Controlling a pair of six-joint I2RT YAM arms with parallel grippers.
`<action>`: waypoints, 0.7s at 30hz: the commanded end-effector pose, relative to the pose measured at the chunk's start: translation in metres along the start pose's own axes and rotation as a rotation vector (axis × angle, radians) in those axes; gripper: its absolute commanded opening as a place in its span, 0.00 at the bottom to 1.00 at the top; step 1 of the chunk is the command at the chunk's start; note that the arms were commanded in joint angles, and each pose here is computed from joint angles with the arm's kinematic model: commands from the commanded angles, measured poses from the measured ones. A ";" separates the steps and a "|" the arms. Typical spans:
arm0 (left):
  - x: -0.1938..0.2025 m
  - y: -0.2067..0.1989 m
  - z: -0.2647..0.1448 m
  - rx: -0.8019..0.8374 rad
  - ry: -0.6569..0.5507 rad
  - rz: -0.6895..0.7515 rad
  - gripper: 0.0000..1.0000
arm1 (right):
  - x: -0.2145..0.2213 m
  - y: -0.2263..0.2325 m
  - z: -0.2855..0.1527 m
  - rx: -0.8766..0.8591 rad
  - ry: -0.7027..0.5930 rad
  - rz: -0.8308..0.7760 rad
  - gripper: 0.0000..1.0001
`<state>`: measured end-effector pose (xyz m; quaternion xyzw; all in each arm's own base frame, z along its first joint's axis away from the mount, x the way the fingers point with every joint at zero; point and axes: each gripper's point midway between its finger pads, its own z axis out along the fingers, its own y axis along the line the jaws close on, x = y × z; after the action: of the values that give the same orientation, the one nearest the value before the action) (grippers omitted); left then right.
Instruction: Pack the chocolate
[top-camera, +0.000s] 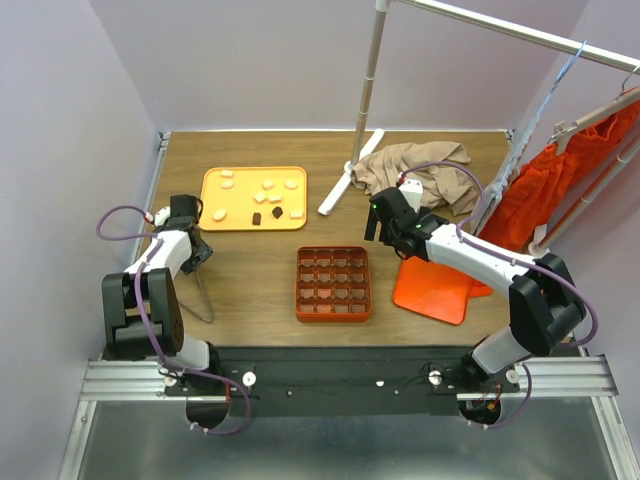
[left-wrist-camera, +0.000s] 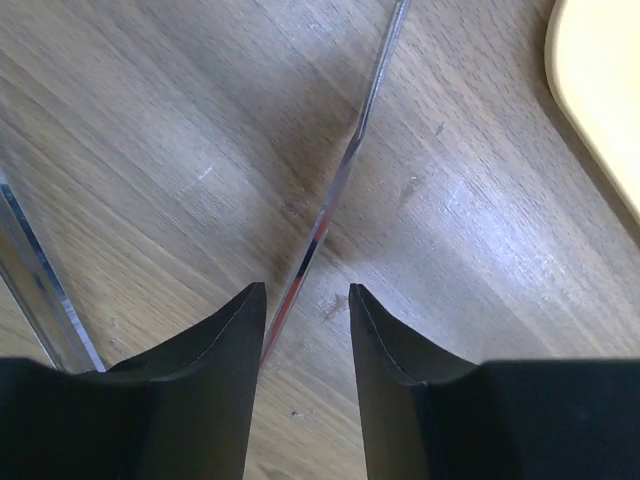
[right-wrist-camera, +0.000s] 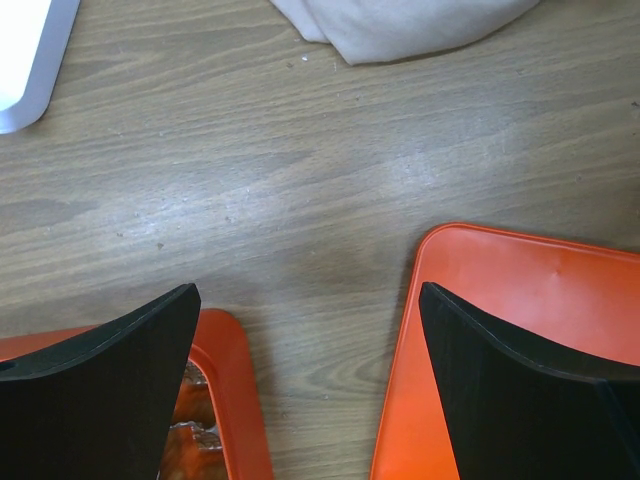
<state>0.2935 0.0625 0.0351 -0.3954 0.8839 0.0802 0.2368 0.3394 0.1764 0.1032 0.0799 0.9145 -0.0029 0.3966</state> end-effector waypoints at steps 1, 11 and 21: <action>-0.008 0.004 -0.002 0.001 -0.072 -0.015 0.43 | 0.000 -0.003 0.004 0.028 -0.014 -0.015 1.00; -0.005 0.003 0.001 0.015 -0.069 -0.005 0.31 | 0.006 -0.005 0.004 0.029 -0.003 0.009 1.00; 0.001 0.006 0.009 0.004 -0.064 -0.029 0.24 | 0.008 -0.012 0.002 0.044 -0.012 0.014 1.00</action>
<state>0.2922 0.0640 0.0280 -0.3919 0.8789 0.0780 0.2605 0.3343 0.1724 0.0919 0.0819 0.9186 -0.0111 0.3865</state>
